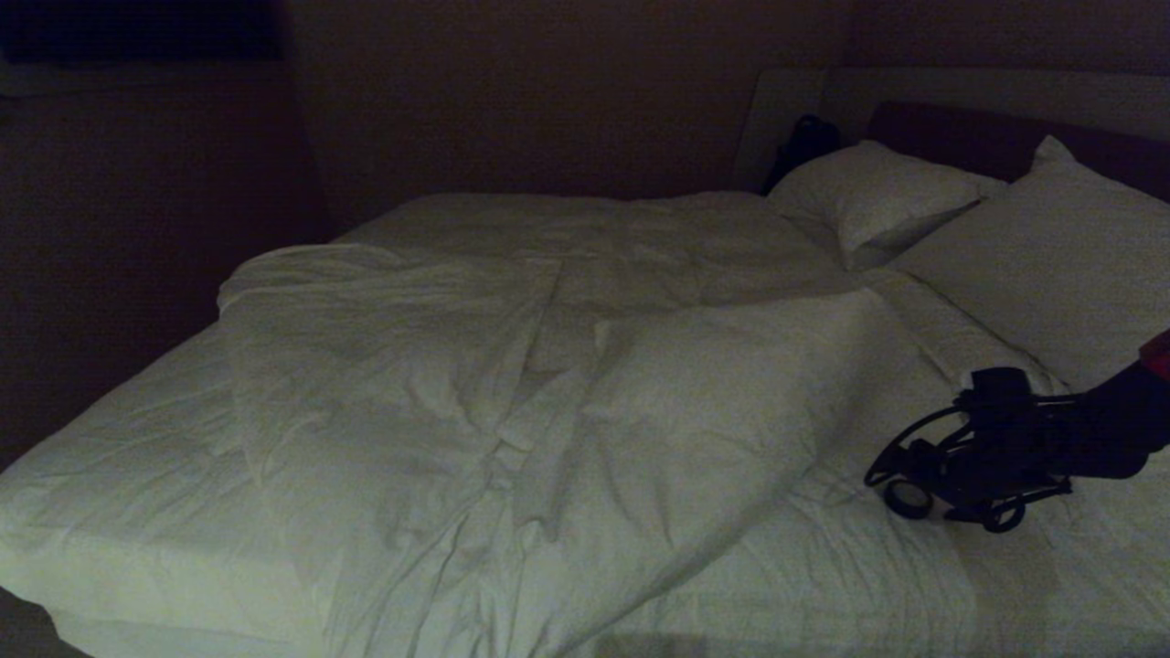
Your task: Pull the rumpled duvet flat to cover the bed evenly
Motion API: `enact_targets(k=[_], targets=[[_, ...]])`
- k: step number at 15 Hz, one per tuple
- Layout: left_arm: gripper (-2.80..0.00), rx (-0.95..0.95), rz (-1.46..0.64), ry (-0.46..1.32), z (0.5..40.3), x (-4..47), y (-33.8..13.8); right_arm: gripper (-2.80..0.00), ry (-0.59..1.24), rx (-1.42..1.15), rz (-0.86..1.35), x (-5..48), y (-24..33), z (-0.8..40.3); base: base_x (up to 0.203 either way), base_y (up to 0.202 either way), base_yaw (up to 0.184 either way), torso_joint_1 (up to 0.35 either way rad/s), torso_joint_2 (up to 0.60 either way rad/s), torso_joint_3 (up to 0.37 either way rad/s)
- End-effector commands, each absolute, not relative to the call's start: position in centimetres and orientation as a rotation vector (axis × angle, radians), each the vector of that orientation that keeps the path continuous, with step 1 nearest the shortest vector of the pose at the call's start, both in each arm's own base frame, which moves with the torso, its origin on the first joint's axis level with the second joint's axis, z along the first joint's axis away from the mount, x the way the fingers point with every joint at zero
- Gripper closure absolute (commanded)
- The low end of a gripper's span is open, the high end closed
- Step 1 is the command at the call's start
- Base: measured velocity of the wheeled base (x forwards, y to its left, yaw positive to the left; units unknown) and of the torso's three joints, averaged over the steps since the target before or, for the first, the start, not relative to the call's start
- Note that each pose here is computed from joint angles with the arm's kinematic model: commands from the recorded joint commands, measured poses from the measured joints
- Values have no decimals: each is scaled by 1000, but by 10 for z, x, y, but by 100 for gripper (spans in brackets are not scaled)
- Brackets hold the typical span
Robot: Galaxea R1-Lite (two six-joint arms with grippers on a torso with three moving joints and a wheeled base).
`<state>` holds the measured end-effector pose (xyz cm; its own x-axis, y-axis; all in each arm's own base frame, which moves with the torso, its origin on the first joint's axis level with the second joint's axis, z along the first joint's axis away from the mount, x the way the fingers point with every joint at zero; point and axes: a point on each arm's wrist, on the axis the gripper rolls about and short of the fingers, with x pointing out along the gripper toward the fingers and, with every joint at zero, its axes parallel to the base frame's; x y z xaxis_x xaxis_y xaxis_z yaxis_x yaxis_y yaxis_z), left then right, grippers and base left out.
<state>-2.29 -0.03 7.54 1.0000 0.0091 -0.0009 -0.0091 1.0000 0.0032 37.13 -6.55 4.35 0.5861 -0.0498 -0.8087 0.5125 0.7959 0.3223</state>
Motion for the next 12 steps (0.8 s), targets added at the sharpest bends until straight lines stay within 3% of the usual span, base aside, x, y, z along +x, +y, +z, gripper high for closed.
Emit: enact_targets(k=[1,12], targets=[[0,3,11,2,75,-23,0,-280,890,572,-347,374,-66,38,0,0,0,0,0,0],[0,3,9,2,75,-23,0,-280,898,533,-401,381,-67,22,0,0,0,0,0,0]])
